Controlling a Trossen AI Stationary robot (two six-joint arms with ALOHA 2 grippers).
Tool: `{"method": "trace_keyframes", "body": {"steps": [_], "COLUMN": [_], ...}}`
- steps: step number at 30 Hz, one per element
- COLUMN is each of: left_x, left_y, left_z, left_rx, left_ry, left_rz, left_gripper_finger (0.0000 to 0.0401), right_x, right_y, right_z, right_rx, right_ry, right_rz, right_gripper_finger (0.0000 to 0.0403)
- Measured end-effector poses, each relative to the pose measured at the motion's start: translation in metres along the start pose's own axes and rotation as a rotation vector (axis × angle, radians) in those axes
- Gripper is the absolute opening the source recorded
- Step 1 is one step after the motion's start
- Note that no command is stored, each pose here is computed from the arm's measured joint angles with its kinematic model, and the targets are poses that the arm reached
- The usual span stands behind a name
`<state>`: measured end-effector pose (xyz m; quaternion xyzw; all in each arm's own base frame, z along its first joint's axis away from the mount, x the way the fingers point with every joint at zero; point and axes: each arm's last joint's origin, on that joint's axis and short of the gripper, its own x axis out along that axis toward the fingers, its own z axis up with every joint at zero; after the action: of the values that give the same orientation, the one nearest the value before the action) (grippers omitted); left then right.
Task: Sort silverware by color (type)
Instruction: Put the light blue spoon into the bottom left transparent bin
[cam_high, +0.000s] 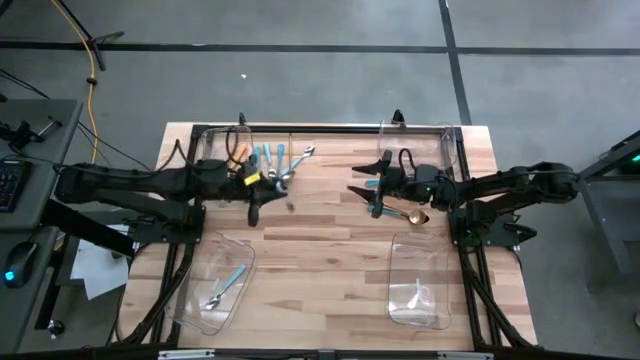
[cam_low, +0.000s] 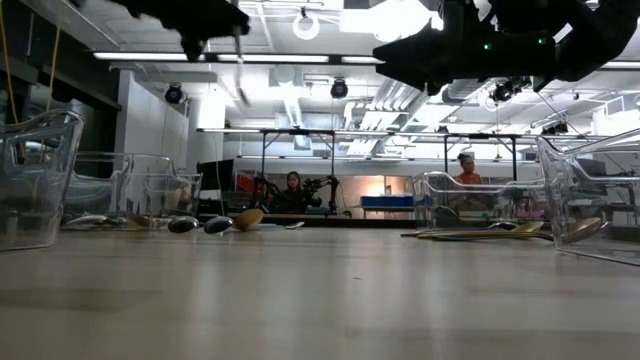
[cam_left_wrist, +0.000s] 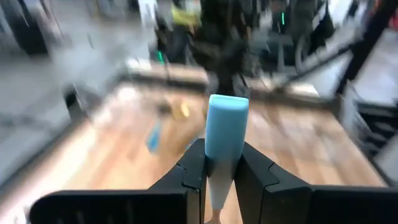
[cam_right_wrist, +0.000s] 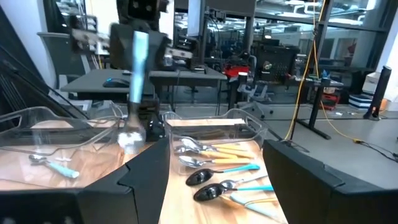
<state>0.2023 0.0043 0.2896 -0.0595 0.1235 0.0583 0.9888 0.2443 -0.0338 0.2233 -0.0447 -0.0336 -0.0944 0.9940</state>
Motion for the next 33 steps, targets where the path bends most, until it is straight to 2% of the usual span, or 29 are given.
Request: {"method": "trace_keyframes", "body": {"steps": [8, 12, 17, 25, 28, 33], "left_x": [-0.039, -0.053, -0.051, -0.037, -0.031, -0.018], "left_y": [-0.043, -0.066, -0.101, -0.151, -0.161, -0.166], "left_z": [0.045, 0.045, 0.014, -0.057, -0.074, -0.091], "left_rx": [-0.233, -0.365, -0.448, -0.461, -0.409, -0.349], "left_ry": [0.366, 0.599, 0.865, 1.288, 1.357, 1.370], "left_rz": [-0.019, 0.046, 0.156, 0.384, 0.442, 0.519], "left_gripper_finger": [0.0037, 0.0037, 0.0037, 0.0037, 0.0037, 0.0037], "right_x": [0.000, 0.000, 0.000, 0.000, 0.000, 0.000], "right_y": [0.000, 0.000, 0.000, 0.000, 0.000, 0.000], "right_z": [0.000, -0.001, -0.002, -0.001, 0.001, 0.005], "right_rx": [0.000, 0.000, 0.008, -0.018, -0.031, -0.048], "right_ry": [0.005, 0.010, 0.019, 0.009, -0.011, -0.055], "right_rz": [0.001, 0.001, 0.002, 0.001, -0.001, -0.007], "right_gripper_finger": [0.0243, 0.0243, 0.0243, 0.0243, 0.0243, 0.0243]}}
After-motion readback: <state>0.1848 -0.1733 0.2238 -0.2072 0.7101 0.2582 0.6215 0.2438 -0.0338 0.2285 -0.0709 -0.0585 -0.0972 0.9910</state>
